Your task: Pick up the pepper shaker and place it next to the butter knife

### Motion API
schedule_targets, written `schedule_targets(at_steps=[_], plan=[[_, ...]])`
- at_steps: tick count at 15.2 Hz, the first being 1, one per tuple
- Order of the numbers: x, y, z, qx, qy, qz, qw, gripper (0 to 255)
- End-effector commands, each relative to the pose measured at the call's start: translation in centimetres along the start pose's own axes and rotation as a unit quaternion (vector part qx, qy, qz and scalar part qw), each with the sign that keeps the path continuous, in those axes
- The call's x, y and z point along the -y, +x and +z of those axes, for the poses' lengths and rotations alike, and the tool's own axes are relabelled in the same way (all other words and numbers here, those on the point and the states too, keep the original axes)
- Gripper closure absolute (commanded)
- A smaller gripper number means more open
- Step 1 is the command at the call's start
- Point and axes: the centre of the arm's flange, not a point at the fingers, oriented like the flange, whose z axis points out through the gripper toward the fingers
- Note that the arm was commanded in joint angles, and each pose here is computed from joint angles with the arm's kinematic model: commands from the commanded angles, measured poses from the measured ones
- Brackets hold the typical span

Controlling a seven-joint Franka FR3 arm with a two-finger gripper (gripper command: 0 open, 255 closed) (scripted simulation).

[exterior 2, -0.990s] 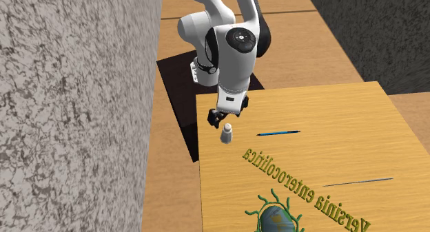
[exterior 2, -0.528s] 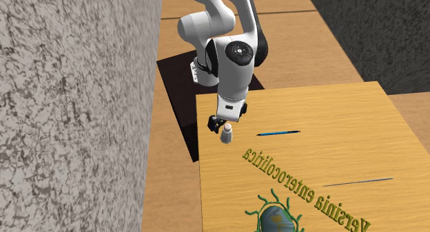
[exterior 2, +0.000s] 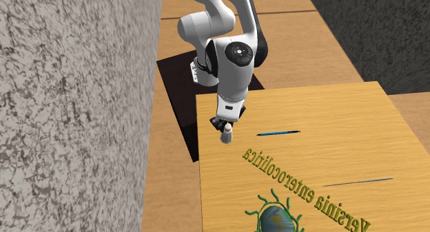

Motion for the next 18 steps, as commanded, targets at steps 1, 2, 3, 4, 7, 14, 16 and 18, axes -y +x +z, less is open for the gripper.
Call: schedule_targets(at_steps=[1,2,3,4,7,14,16,18], plan=[[0.0,0.0,0.0,0.000,0.000,0.000,1.0000,255],[0.0,0.0,0.0,0.000,0.000,0.000,1.0000,255],[0.0,0.0,0.0,0.000,0.000,0.000,1.0000,255],[0.0,0.0,0.0,0.000,0.000,0.000,1.0000,255],[0.0,0.0,0.0,0.000,0.000,0.000,1.0000,255],[-0.2,0.1,-3.1,0.000,0.000,0.000,1.0000,255],[-0.3,0.1,-4.2,0.000,0.000,0.000,1.0000,255],[-0.4,0.1,-5.2,0.000,0.000,0.000,1.0000,255]])
